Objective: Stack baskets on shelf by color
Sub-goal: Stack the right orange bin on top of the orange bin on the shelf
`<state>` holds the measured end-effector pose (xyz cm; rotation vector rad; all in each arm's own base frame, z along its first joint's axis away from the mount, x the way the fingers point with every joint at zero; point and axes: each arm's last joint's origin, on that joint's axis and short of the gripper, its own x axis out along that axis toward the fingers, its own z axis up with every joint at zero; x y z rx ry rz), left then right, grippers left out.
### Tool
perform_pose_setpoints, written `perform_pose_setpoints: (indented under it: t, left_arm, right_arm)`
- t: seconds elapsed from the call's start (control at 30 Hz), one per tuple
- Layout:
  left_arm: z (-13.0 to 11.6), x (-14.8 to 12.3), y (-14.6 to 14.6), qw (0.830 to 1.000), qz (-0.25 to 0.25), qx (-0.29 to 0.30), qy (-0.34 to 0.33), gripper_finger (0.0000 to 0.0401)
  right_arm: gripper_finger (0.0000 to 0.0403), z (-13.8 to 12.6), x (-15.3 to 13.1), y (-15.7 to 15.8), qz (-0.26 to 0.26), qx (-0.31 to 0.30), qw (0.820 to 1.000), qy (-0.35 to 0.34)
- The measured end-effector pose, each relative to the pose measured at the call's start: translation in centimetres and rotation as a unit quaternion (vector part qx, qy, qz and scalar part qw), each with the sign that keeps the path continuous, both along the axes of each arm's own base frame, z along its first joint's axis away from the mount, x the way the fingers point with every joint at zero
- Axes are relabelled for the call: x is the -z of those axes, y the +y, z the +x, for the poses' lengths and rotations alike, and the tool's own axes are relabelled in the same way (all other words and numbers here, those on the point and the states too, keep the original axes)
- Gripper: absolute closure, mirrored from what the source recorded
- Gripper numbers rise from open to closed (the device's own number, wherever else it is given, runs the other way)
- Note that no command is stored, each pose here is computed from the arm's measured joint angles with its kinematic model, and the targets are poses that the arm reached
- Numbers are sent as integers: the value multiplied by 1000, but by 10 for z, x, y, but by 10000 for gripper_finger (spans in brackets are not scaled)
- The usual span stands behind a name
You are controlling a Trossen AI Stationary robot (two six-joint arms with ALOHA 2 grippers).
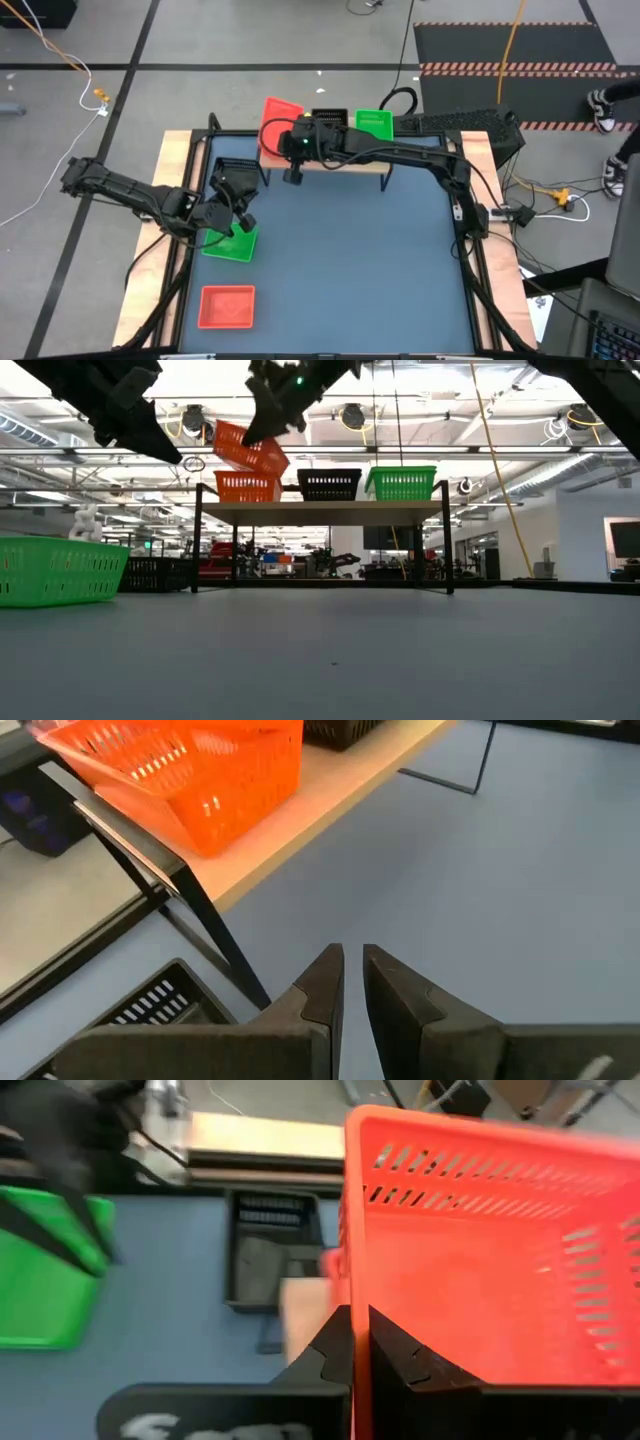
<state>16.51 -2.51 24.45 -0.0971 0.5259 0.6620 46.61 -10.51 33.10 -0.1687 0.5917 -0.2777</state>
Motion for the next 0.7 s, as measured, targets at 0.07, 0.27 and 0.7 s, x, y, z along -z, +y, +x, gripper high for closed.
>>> perform_pose_setpoints:
  t: [0.07, 0.27, 0.7]
  left_arm:
    - [0, 0, 0, 1000, 0, 1, 2, 354]
    - [0, 0, 0, 1000, -1, 0, -1, 354]
    - [1, 0, 0, 1000, -2, 0, -3, 354]
  right_arm:
    - [403, 0, 3, -3, -7, -2, 1000, 9]
    - [403, 0, 2, -2, -52, -10, 998, 22]
    - [388, -3, 5, -9, -31, 16, 999, 29]
